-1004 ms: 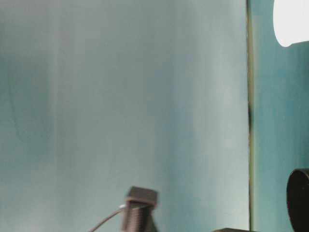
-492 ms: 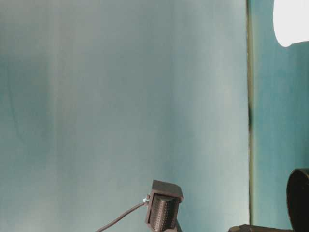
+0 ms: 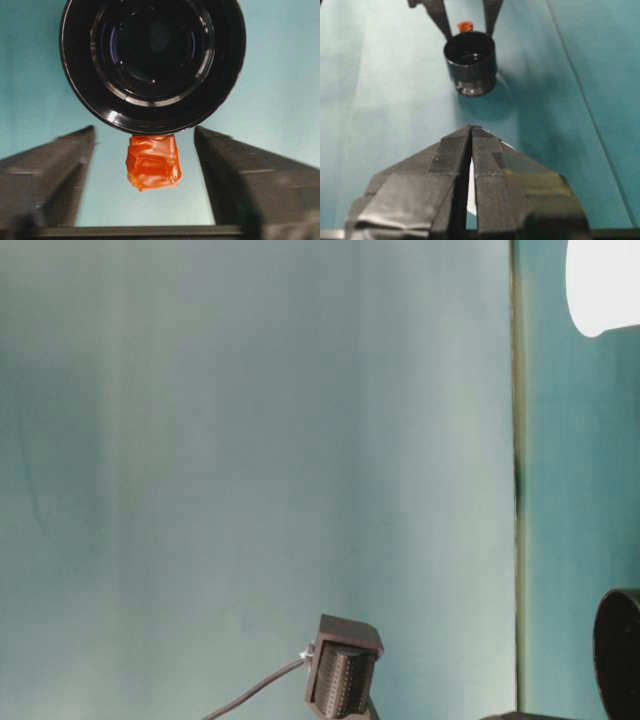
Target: Put the paper cup into the moved red handle cup holder.
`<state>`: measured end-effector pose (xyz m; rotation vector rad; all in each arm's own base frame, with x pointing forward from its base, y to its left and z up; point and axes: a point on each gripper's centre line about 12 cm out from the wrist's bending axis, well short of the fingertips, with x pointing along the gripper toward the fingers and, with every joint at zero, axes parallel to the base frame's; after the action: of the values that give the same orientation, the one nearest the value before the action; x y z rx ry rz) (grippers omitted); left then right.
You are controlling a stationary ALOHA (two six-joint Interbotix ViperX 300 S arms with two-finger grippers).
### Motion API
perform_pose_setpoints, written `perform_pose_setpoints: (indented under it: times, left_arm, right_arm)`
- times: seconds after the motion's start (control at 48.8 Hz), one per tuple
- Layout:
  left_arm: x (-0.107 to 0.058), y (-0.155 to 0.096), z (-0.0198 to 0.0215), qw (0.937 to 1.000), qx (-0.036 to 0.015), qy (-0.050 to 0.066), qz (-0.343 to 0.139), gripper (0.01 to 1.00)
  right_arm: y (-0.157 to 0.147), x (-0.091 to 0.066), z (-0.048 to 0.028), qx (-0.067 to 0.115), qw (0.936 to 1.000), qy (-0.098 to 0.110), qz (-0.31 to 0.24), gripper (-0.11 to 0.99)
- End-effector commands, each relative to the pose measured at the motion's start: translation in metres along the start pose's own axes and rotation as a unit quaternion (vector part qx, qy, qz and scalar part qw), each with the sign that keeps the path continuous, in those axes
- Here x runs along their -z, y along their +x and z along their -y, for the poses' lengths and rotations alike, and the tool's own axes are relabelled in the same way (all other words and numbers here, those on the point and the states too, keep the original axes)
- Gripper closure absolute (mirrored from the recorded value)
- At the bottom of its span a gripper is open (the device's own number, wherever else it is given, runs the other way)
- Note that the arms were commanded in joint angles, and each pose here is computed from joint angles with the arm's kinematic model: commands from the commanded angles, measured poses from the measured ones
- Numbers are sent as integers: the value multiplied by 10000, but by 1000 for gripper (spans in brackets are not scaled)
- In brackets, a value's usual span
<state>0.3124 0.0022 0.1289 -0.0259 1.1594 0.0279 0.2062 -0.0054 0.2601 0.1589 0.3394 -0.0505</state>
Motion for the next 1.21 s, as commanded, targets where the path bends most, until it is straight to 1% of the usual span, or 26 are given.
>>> perform_pose_setpoints:
  times: [0.0,0.082,0.102,0.123,0.143,0.246,0.307,0.389,0.451,0.492,0.512,0.533,0.553,0.635,0.676,0.697,0.779,0.799,0.84,0.902,0.984,1.107,1.127,1.189]
  left_arm:
    - [-38,-19,20,10000,15,20,76,465]
    - [-51,-24,35,9999,22,78,100,690]
    - [-49,-24,39,9999,25,85,92,732]
    - [-55,-26,40,9999,25,93,100,746]
    - [-61,-28,46,9999,32,93,107,744]
    - [-67,-30,45,9999,28,108,115,744]
    - [-80,-37,56,9998,38,122,122,744]
    - [-135,-73,78,9997,52,149,183,744]
    - [-183,-105,85,9996,56,155,222,744]
    - [-250,-162,87,9994,59,154,306,744]
    - [-279,-186,82,9993,52,153,329,744]
    - [-318,-216,89,9992,60,160,367,744]
    - [-374,-262,91,9990,56,181,414,744]
    - [-529,-386,96,9985,55,200,514,744]
    - [-598,-431,93,9983,51,200,544,744]
    - [-629,-444,101,9982,58,208,552,744]
    - [-746,-509,98,9978,45,226,621,744]
    - [-785,-516,105,9976,43,254,644,744]
    - [-820,-507,108,9976,47,263,644,744]
    - [-874,-493,111,9973,44,309,660,744]
    - [-934,-465,102,9970,27,385,675,744]
    - [-1011,-397,106,9963,12,544,661,744]
    - [-1016,-380,112,9962,13,582,645,744]
    - [-1052,-341,108,9960,6,636,630,744]
  right_arm:
    - [4,-72,-8,-7,9999,71,84,959]
    - [4,-72,-8,-7,9999,71,84,959]
    - [4,-72,-8,-7,9999,71,84,959]
    - [4,-74,-8,-8,9999,71,92,959]
    - [4,-72,-8,-8,9999,79,84,959]
    - [4,-74,-8,-8,9999,71,92,959]
    - [4,-72,-8,-7,9999,71,84,959]
    - [4,-74,-8,-8,9999,71,92,959]
    - [4,-72,-8,-7,9999,71,84,959]
    - [4,-72,-8,-7,9999,71,84,959]
    - [4,-72,-8,-7,9999,71,84,959]
    - [4,-72,-8,-7,9999,71,84,959]
    - [4,-74,-8,-8,9999,71,92,959]
    - [4,-72,-8,-7,9999,79,84,959]
    - [4,-72,-8,-7,9999,94,84,959]
    - [4,-72,-8,-7,9999,102,84,959]
    - [4,-72,-8,-7,9999,148,84,959]
    - [4,-72,-8,-7,9998,156,84,959]
    - [4,-72,-8,-7,9998,163,84,959]
    - [4,-72,-8,-7,9998,163,84,959]
    - [4,-72,-8,-7,9998,163,84,959]
    - [4,-72,-8,-7,9998,163,84,959]
    - [4,-72,-8,-7,9998,163,84,959]
    - [4,-72,-8,-7,9998,163,84,959]
